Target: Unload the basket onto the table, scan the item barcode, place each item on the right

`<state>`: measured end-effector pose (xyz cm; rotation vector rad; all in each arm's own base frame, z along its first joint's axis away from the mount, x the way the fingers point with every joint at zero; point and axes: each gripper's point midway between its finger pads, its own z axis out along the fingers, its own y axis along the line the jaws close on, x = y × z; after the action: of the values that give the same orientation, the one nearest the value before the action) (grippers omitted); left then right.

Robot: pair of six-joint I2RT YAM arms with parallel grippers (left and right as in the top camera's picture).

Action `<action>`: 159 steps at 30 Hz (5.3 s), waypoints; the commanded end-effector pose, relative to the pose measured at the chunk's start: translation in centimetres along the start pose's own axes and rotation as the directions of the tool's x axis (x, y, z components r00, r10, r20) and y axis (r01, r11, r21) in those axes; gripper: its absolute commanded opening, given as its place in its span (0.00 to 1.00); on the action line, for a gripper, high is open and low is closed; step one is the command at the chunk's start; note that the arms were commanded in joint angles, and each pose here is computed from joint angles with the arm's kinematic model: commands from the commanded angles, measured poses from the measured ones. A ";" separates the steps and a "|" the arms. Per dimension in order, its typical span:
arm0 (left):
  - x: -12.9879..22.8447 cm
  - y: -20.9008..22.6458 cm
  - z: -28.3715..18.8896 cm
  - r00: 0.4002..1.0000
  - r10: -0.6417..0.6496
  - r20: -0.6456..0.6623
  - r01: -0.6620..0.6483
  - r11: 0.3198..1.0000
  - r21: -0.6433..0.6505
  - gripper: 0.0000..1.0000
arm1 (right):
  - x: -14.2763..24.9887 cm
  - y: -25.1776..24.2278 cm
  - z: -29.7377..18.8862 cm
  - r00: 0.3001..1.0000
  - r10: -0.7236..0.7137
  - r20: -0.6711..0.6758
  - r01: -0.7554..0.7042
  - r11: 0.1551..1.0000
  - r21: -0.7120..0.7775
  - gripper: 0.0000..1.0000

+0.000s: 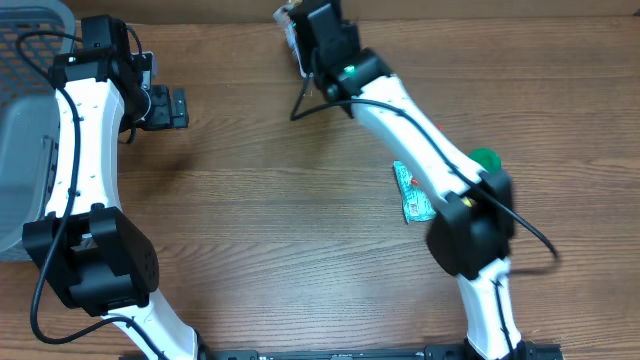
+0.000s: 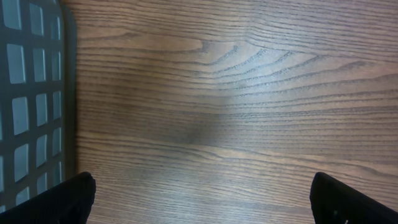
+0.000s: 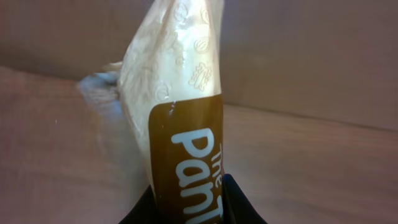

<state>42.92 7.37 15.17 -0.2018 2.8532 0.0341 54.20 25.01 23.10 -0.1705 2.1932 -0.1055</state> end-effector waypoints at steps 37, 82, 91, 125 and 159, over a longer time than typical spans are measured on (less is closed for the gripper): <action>-0.4 -0.2 -0.6 1.000 0.020 0.020 -0.020 1.000 0.004 1.00 | 12.9 -8.1 -13.3 0.744 -0.191 -0.640 0.179 0.980 -0.083 1.00; -0.4 -0.3 -0.6 1.000 0.021 0.020 -0.021 1.000 0.004 1.00 | 12.9 -8.1 -13.3 0.744 -0.191 -0.640 0.179 0.980 -0.083 1.00; -0.4 -0.3 -0.6 1.000 0.021 0.020 -0.021 1.000 0.004 1.00 | 12.9 -8.1 -13.3 0.744 -0.191 -0.640 0.179 0.980 -0.083 1.00; -0.4 -0.3 -0.6 1.000 0.021 0.020 -0.021 1.000 0.004 1.00 | 4.8 -17.5 -32.3 0.985 0.038 -0.168 -0.049 0.997 -0.064 1.00; -0.4 -0.3 -0.6 1.000 0.021 0.020 -0.021 1.000 0.004 1.00 | 10.8 -22.1 -41.3 0.762 0.329 0.558 -0.238 0.943 -0.231 1.00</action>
<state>42.92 7.38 15.17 -0.2020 2.8533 0.0352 15.12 0.40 44.74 0.1117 1.5622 0.2003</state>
